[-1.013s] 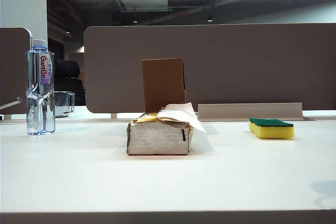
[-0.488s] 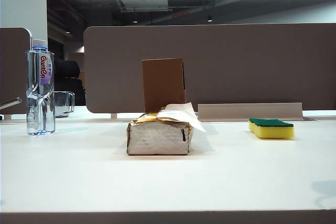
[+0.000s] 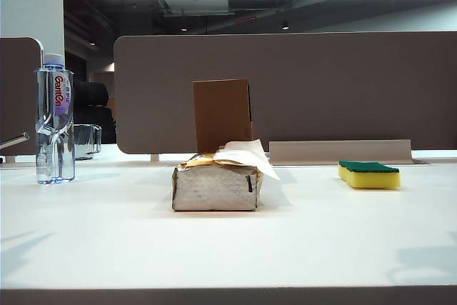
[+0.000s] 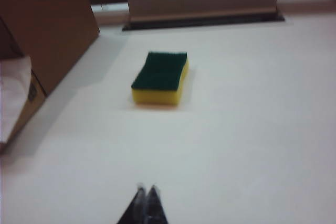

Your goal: Move the sponge from right to left to wipe the table, avoiding obstacles on the table, and finally reaching the bottle of mineral water.

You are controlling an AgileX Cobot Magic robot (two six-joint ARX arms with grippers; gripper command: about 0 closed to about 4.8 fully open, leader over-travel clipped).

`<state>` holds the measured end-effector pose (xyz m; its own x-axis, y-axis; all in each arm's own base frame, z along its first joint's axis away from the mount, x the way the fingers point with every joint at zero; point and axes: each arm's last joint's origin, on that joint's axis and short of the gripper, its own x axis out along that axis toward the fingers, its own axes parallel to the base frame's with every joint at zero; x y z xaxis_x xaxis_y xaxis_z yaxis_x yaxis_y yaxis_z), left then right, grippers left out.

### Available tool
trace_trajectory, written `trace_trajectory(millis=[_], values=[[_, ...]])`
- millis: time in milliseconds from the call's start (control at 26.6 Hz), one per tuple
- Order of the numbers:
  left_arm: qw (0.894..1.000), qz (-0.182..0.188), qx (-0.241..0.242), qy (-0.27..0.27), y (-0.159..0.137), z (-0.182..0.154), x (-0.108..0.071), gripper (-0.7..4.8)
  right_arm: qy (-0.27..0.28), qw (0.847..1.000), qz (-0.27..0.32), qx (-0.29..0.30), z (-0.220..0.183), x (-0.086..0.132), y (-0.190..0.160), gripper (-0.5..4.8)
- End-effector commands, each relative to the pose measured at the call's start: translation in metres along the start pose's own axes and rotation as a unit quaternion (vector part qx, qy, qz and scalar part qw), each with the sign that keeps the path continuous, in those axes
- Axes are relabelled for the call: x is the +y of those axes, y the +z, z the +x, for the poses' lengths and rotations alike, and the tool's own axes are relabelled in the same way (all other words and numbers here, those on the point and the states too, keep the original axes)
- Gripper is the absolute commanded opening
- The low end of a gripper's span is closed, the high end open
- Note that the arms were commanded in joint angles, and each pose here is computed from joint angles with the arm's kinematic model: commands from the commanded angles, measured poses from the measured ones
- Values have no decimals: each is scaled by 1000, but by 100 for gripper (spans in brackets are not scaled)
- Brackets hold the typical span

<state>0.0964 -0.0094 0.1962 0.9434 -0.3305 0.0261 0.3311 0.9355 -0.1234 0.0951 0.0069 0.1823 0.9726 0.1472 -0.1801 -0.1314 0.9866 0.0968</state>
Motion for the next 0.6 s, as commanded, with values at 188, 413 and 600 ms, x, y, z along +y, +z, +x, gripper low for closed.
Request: trace_trajectory(millis=[188,413,600], values=[[999,-16,14,-43,26,-8,-9,90,6,999,26,-26,-13,4,28,0],[996,-35,26,-72,53,-20,-18,193,28,997,64,-20,-30,9,51,1],[992,-53,39,-107,64,-27,-24,193,50,996,67,-8,-44,13,65,9]])
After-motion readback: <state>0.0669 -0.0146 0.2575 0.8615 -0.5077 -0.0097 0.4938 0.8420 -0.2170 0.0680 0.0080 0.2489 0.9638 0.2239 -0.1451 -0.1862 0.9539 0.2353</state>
